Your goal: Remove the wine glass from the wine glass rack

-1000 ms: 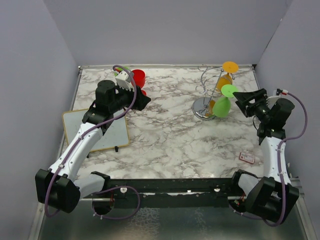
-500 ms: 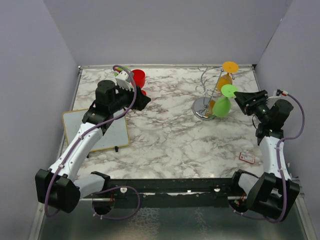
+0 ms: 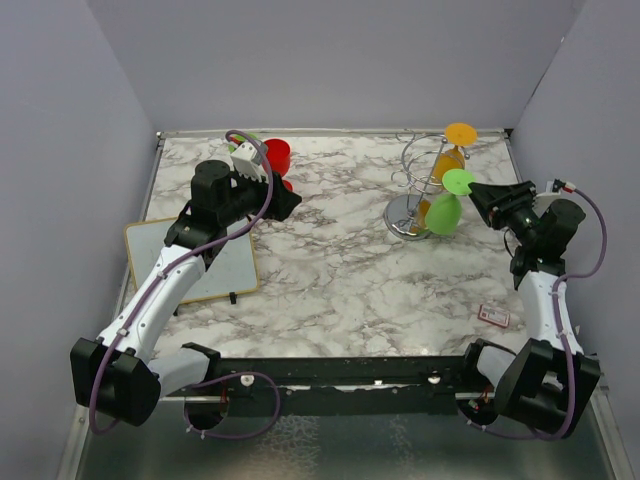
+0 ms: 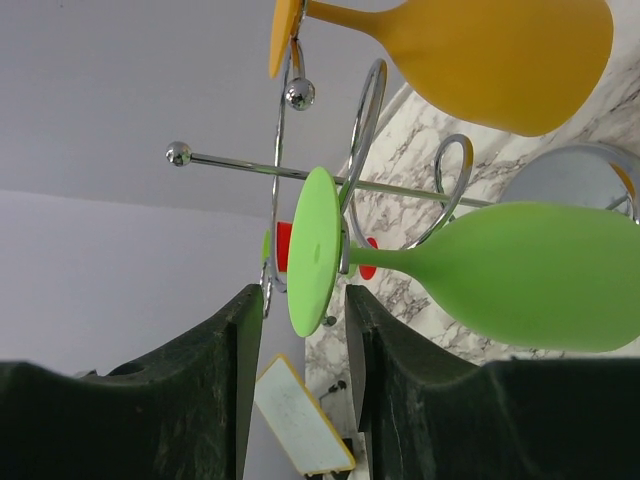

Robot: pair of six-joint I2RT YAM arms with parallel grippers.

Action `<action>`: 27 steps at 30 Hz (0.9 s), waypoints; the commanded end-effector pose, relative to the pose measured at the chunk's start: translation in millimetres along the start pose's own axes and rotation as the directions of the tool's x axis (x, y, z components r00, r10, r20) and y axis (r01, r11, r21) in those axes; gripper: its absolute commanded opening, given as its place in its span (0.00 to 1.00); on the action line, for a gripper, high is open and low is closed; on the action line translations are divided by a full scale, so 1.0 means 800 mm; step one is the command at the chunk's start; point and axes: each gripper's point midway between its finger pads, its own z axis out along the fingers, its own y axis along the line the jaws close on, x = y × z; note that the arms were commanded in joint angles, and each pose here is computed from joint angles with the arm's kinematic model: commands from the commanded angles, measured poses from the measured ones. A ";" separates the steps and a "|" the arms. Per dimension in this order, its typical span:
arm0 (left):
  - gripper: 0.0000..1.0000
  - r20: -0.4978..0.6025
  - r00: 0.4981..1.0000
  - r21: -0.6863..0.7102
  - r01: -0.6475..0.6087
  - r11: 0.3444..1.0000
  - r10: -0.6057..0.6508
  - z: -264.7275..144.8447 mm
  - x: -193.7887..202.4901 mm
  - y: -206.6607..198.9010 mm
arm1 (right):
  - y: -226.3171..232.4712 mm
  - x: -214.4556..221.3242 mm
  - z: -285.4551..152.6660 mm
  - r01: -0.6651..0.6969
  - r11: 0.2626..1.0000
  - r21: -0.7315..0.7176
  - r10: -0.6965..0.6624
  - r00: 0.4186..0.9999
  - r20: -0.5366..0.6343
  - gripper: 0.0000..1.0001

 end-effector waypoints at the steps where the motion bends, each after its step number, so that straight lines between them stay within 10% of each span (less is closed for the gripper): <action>1: 0.69 0.031 0.999 0.022 -0.022 1.000 0.021 -0.004 -0.009 -0.009 | 0.006 0.001 0.001 0.003 0.999 -0.034 -0.003 1.000 -0.005 0.38; 27: 0.69 0.032 0.999 0.018 -0.022 1.000 0.022 -0.004 -0.010 -0.008 | 0.013 0.003 0.007 -0.039 0.999 -0.037 0.039 0.999 0.013 0.32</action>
